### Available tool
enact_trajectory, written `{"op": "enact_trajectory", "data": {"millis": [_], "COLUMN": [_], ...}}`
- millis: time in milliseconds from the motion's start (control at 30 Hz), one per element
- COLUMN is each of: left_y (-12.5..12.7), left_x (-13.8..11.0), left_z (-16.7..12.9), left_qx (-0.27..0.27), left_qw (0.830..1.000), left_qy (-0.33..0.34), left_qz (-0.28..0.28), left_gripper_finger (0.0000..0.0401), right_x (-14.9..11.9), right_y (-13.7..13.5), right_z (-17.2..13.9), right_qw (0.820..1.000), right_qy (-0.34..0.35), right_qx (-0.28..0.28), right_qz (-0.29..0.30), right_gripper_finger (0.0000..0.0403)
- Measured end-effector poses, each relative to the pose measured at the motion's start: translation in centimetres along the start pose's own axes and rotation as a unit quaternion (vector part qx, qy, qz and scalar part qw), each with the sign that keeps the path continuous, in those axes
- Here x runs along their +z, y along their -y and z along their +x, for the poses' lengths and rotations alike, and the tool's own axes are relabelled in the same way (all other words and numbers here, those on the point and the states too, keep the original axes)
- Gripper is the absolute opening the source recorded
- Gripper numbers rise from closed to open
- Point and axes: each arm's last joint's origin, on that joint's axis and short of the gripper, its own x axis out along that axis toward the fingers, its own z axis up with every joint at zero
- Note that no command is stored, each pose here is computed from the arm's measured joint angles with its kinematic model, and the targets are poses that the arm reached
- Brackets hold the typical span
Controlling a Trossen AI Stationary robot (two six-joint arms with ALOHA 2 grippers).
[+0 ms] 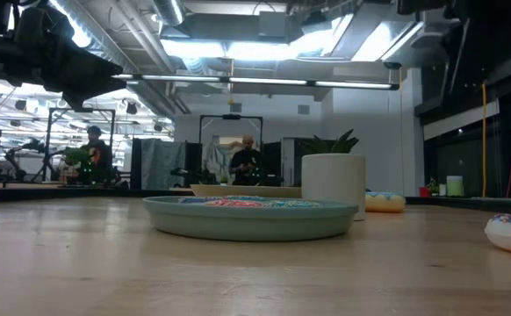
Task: Pick & Place donuts
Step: Put the small dark blue donut on the blue plate
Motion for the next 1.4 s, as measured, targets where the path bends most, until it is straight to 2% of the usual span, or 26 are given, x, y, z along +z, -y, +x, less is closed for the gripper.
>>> {"op": "enact_trajectory", "data": {"millis": [300, 533, 1000, 1400], "left_y": [0.0, 0.0, 0.0, 0.0], "left_x": [0.0, 0.0, 0.0, 0.0], "left_z": [0.0, 0.0, 0.0, 0.0], "left_qx": [0.0, 0.0, 0.0, 0.0], "left_qw": [1.0, 1.0, 1.0, 1.0], "left_qy": [0.0, 0.0, 0.0, 0.0], "left_qz": [0.0, 0.0, 0.0, 0.0], "left_gripper_finger": [0.0196, 0.0196, 0.0196, 0.0196], "right_x": [-0.6, -1.2, -2.3, -2.6], "right_y": [0.0, -0.5, -2.8, -3.6], "right_z": [0.9, 2.5, 5.3, 7.2], "right_qw": [0.996, 0.987, 0.972, 0.97], "right_qy": [-0.006, -0.056, -0.089, -0.111], "right_qx": [-0.004, -0.011, 0.008, -0.005], "right_qz": [0.09, 0.148, 0.216, 0.214], "right_gripper_finger": [0.0212, 0.0212, 0.0212, 0.0212]}}
